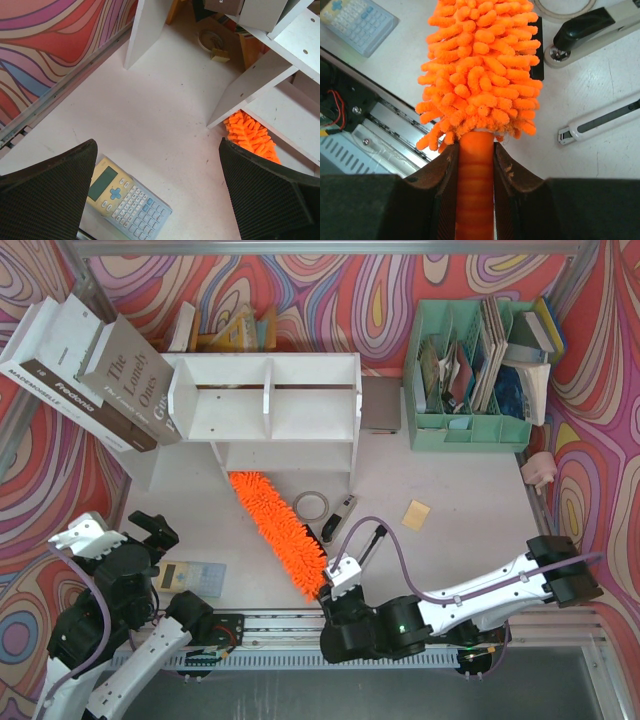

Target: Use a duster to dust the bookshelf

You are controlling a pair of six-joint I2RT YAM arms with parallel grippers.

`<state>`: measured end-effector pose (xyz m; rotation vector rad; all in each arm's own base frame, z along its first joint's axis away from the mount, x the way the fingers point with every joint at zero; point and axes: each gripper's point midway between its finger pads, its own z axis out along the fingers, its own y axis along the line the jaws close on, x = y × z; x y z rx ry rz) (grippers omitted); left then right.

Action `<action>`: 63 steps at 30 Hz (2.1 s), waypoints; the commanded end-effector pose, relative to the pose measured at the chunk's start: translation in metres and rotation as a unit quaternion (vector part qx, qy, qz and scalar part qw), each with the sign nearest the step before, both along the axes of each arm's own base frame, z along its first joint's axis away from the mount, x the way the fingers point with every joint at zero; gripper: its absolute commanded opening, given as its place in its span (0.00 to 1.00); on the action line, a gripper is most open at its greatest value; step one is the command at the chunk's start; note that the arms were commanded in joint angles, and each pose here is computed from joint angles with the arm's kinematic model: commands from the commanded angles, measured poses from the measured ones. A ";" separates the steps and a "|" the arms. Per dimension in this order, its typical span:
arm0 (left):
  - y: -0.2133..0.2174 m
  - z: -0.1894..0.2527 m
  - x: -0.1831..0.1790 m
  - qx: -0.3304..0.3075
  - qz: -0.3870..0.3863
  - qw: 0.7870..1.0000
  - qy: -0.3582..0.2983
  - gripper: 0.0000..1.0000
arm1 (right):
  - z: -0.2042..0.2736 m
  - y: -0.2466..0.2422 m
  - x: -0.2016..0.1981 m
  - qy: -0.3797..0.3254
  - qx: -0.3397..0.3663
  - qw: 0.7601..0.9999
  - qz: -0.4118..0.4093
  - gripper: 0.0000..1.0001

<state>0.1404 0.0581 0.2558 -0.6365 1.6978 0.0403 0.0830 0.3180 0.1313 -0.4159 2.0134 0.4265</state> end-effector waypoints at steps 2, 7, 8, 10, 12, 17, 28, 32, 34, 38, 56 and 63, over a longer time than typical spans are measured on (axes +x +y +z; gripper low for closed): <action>0.000 -0.003 0.001 0.011 0.000 1.000 0.008 0.98 | -0.005 0.000 -0.009 0.018 -0.005 1.000 0.012 0.00; 0.001 -0.003 0.000 0.009 0.002 1.000 0.006 0.98 | -0.020 0.005 -0.003 0.047 -0.025 0.999 0.012 0.00; 0.002 -0.003 0.000 0.009 0.003 1.000 0.005 0.98 | -0.023 0.004 0.000 0.055 -0.027 0.998 0.009 0.00; 0.002 -0.003 -0.001 0.007 0.003 1.000 0.003 0.98 | -0.029 0.004 0.005 0.072 -0.031 0.997 0.005 0.00; 0.002 -0.003 -0.001 0.008 0.003 1.000 0.003 0.98 | -0.033 0.003 0.008 0.084 -0.033 0.996 0.002 0.00; 0.001 -0.003 0.000 0.009 0.003 1.000 0.006 0.98 | -0.015 0.005 0.011 0.051 -0.017 0.999 0.002 0.00; 0.001 -0.003 0.001 0.011 0.002 1.000 0.008 0.98 | 0.042 0.006 -0.001 -0.045 0.016 0.999 0.021 0.00; 0.001 -0.003 0.000 0.010 0.003 1.000 0.007 0.98 | 0.032 0.005 -0.005 -0.030 0.009 0.999 0.032 0.00; 0.001 -0.003 0.000 0.011 0.002 1.000 0.007 0.98 | 0.021 0.003 -0.009 -0.016 -0.004 0.999 0.036 0.00; 0.000 -0.003 0.001 0.011 0.002 1.000 0.008 0.98 | 0.004 -0.002 -0.017 0.013 -0.029 0.998 0.049 0.00; 0.004 -0.002 -0.002 0.006 0.008 1.000 0.000 0.98 | 0.028 0.000 -0.030 -0.021 -0.039 0.990 0.132 0.00; 0.009 -0.001 -0.006 0.000 0.016 1.000 -0.007 0.98 | 0.038 0.028 -0.010 -0.062 -0.021 0.996 0.065 0.00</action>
